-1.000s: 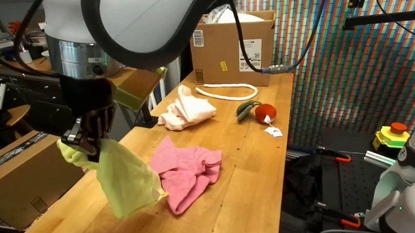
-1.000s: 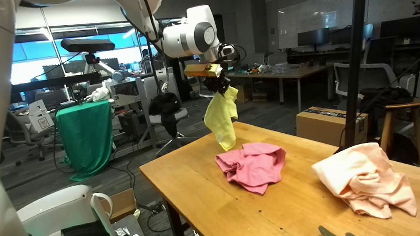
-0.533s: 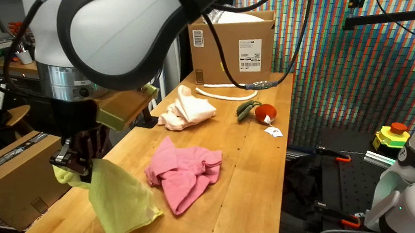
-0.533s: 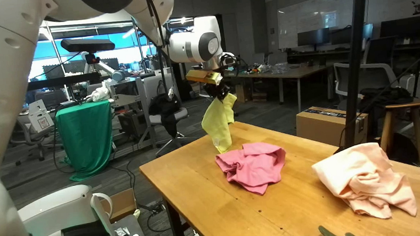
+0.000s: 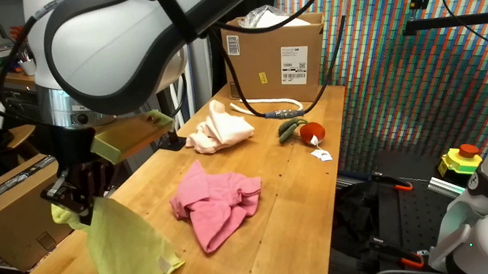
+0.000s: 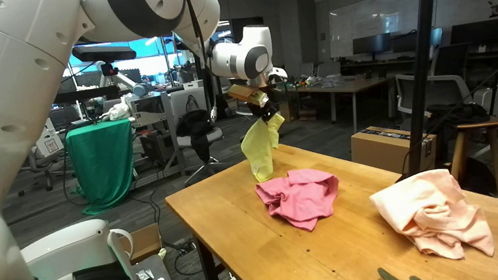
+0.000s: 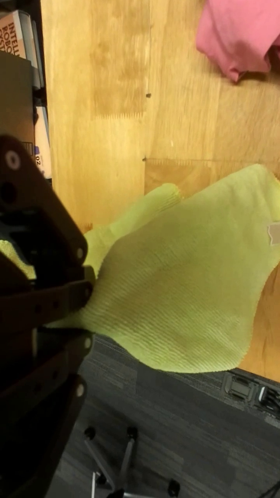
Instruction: Separate the objects on the heap
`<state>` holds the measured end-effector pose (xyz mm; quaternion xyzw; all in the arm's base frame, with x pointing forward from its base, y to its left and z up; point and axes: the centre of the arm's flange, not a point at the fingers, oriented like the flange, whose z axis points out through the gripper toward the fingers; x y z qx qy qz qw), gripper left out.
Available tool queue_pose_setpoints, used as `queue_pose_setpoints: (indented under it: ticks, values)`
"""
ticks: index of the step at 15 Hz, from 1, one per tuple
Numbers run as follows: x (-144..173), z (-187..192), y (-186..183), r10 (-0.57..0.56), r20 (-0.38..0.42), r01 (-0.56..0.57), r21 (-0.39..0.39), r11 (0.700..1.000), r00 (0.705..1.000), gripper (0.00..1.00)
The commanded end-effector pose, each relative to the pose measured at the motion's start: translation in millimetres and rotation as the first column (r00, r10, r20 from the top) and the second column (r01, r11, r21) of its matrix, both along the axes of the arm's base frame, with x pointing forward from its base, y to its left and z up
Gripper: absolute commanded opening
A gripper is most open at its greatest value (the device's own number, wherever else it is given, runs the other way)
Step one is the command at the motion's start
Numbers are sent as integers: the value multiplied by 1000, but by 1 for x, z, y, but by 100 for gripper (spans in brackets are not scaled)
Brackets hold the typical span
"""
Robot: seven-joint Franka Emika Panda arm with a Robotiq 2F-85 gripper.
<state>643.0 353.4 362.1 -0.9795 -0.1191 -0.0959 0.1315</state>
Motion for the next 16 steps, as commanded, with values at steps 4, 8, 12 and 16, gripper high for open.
queue_pose_setpoints:
  ticks: [4, 8, 12, 16]
  values:
    - [35, -6, 9, -107, -26, 110, 122, 986, 994, 3]
    - [41, -13, 13, -197, -36, 201, 205, 958, 980, 3]
    - [49, -20, 14, -277, -31, 276, 258, 926, 960, 3]
    - [55, -35, 16, -302, -33, 300, 246, 922, 953, 3]
